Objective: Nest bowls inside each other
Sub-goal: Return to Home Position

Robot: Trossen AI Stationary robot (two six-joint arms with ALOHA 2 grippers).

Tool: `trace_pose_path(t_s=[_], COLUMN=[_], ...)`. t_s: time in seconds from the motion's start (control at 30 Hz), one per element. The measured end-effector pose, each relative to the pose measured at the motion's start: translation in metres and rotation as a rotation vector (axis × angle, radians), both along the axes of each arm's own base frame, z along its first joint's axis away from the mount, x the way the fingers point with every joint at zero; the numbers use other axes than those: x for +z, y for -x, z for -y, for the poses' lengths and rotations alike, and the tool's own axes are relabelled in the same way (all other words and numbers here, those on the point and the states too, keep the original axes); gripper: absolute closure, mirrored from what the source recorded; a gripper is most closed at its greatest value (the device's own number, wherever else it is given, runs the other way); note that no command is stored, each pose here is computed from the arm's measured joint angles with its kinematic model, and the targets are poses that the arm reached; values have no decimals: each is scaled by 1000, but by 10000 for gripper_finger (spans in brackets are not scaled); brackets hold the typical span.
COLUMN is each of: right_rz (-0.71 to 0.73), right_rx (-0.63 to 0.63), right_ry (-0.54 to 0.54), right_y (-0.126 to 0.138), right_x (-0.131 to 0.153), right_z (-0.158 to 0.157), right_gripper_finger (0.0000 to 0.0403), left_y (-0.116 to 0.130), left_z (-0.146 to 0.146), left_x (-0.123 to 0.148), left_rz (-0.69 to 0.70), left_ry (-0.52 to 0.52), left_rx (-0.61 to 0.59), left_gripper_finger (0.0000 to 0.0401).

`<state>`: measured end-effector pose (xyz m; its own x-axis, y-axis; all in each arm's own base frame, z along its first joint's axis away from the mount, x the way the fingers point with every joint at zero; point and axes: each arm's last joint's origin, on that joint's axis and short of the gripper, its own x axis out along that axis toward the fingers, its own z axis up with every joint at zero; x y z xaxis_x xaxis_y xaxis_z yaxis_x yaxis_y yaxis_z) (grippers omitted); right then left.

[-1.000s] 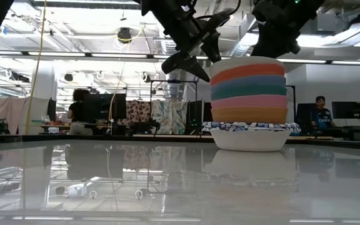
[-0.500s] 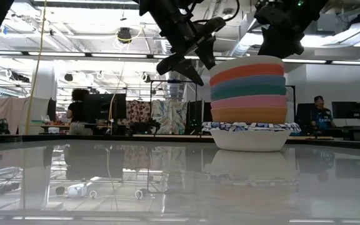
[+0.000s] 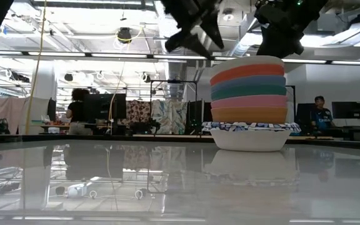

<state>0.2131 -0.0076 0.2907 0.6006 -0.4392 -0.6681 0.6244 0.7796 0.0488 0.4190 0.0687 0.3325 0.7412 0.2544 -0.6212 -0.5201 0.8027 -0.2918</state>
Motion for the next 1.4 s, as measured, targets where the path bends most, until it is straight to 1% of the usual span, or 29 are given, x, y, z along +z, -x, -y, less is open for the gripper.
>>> trace_pose_path(t_s=[0.17, 0.23, 0.3, 0.4, 0.5, 0.6, 0.7, 0.83, 0.97, 1.13, 1.2, 1.27, 1.33, 1.4], right_rz=[43, 62, 71, 129, 216, 273, 308, 370, 482, 644, 693, 725, 700, 671], right_rx=[-1, 0, 0, 4, 1, -6, -7, 50, 116, 194, 206, 195, 176, 149], right_ry=[-2, -2, -2, 2, 17, 28, 28, 56, 81, 115, 116, 84, 39, -7], right_y=[-3, -3, -2, 4, 12, 26, 43, 68, 97, 130, 143, 154, 158, 157], right_x=[3, 6, 11, 28, 52, 70, 79, 91, 105, 120, 124, 124, 117, 107], right_z=[0, 0, 0, 0, 1, 2, 2, -2, -6, -7, -6, -4, -4, -4], right_gripper_finger=[262, 262, 262, 262, 262, 262, 262, 262, 262, 262, 262, 262, 262, 262], left_y=[5, 9, 13, 23, 43, 65, 90, 117, 142, 180, 191, 197, 199, 198], left_z=[1, 2, 3, 7, 9, 9, 9, 13, 21, 32, 40, 48, 56, 63], left_x=[32, 40, 49, 67, 90, 113, 131, 149, 165, 189, 194, 191, 180, 164], left_rz=[-2, -21, -31, 11, 79, 131, 139, 145, 190, 285, 316, 334, 338, 351], left_ry=[-63, -69, -71, -70, -76, -130, -206, -283, -329, -348, -362, -368, -360, -344], left_rx=[-44, -63, -105, -207, -276, -299, -299, -309, -338, -334, -348, -353, -346, -329], left_gripper_finger=[205, 205, 205, 205, 205, 205, 205, 205, 205, 205, 205, 208, 212, 217])
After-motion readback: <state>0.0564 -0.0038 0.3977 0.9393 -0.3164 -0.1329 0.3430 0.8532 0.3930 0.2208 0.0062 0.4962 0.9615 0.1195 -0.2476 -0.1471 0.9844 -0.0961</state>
